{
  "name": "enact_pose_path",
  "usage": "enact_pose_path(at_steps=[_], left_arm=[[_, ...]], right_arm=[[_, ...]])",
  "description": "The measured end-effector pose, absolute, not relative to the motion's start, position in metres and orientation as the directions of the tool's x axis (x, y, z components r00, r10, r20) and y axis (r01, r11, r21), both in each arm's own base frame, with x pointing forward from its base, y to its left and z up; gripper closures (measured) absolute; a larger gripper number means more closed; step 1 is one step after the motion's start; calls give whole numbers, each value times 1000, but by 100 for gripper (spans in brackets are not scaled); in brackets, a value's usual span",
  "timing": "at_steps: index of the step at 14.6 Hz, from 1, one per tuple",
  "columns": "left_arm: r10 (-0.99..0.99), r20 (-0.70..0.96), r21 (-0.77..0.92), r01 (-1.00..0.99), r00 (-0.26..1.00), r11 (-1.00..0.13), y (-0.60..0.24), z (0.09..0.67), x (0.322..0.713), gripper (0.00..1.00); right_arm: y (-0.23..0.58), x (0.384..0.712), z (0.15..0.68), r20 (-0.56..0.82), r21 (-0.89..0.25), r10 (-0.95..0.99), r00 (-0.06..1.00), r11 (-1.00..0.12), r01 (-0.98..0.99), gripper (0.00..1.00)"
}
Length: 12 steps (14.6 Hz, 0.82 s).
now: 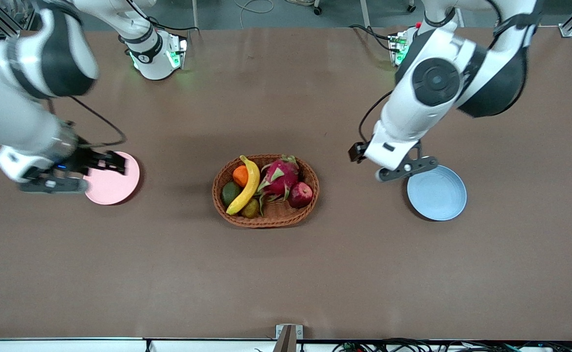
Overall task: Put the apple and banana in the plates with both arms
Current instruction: 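Move the right gripper toward the banana while the left gripper reaches the apple, then grasp the banana with the right gripper while the left gripper grasps the apple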
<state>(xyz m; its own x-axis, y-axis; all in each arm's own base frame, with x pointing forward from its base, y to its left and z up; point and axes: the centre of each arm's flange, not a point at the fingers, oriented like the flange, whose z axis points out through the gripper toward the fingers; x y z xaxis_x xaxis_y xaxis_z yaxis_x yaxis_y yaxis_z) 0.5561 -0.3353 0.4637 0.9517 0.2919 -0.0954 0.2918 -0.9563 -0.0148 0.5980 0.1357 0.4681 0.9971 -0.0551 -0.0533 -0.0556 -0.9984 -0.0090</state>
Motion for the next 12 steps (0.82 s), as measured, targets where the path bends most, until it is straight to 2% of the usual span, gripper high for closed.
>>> enact_pose_path(at_steps=[5,8,12], left_arm=[[476,-87,49,481,875,-875,-402,388,558,0],[597,-96,105,605,796,-789,-433,346,559,0],[704,-129,131,716,698,-686,-460,297,553,0]], right_arm=[[271,597,359,-60,11,-256,965,-967,-256,0],[326,593,323,-72,34,-357,931,-934,-355,0],[361,595,281,-83,69,-467,880,-884,-462,1]])
